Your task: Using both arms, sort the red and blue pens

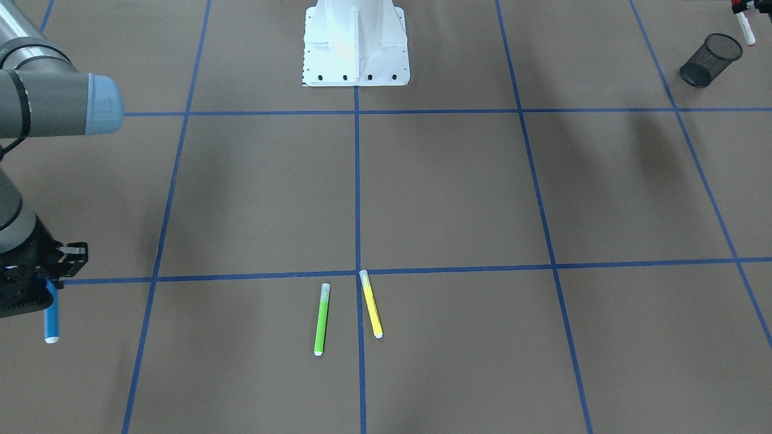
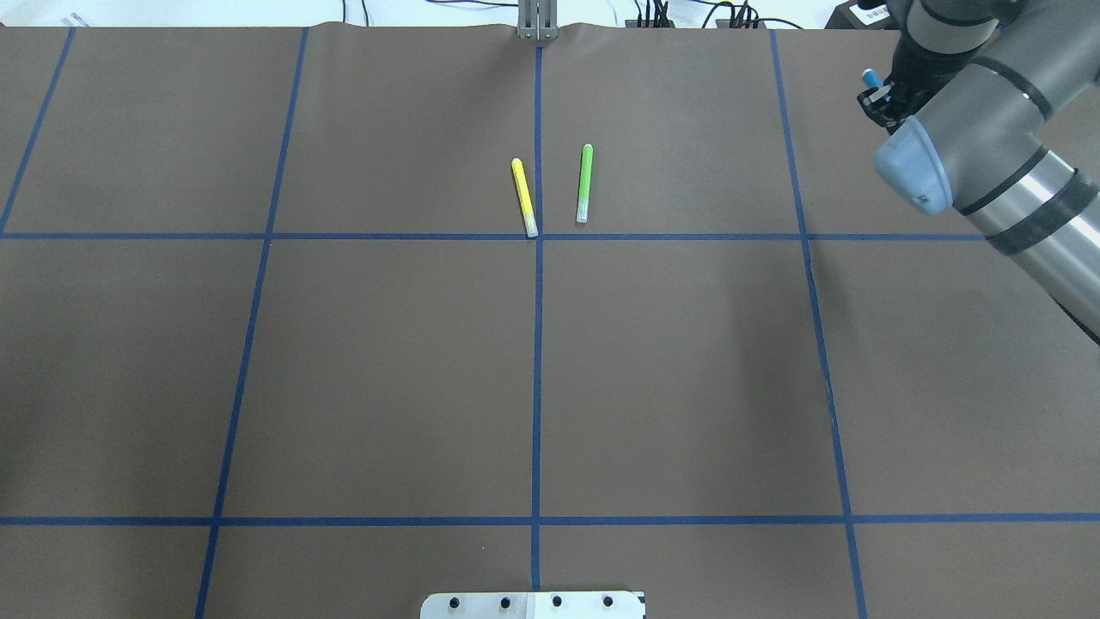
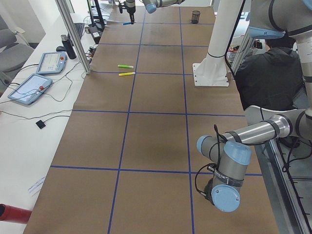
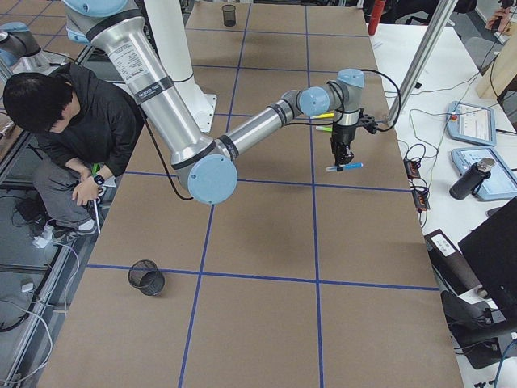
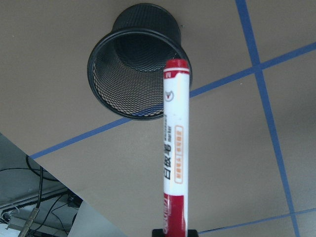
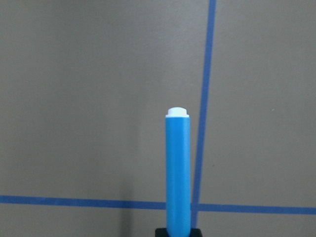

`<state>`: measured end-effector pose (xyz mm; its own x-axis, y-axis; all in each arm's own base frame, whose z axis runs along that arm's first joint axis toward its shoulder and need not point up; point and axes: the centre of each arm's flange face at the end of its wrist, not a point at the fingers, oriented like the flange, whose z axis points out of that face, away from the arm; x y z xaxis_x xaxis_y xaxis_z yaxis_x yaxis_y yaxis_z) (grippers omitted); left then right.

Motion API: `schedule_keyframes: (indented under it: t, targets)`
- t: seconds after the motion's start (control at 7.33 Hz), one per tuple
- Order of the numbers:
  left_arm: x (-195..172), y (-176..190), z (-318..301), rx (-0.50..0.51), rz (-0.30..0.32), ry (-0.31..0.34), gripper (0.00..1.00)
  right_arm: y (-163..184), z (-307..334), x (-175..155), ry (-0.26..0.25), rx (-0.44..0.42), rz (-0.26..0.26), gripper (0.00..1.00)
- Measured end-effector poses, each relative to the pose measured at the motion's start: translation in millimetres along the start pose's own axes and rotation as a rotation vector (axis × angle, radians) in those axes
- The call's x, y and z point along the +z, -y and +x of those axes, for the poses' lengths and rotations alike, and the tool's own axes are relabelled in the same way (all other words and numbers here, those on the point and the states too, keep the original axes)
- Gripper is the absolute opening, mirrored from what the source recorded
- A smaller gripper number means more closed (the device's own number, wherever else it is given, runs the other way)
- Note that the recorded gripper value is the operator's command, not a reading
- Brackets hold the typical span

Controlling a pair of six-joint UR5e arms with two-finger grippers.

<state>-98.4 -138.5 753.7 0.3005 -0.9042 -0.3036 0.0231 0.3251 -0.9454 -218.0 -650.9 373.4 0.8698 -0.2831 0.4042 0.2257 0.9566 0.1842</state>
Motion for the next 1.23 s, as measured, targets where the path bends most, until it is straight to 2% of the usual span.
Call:
schedule_keyframes:
  t: [0.27,0.41,0.82,1.23]
  targets:
    - [5,8,-8,-0.007,-0.021,-0.014,0.0,-8,51,-8,-0.057,-0.082,-0.085,0.0]
    - [7,10,-11,-0.015,-0.028,-0.026,0.0,-11,65,-11,-0.08,-0.094,-0.111,0.0]
    - [13,12,-17,-0.047,-0.05,-0.058,0.0,-17,98,-15,-0.116,-0.128,-0.155,0.0]
    - [15,12,-18,-0.06,-0.056,-0.078,0.0,-35,129,-18,-0.171,-0.138,-0.282,0.0]
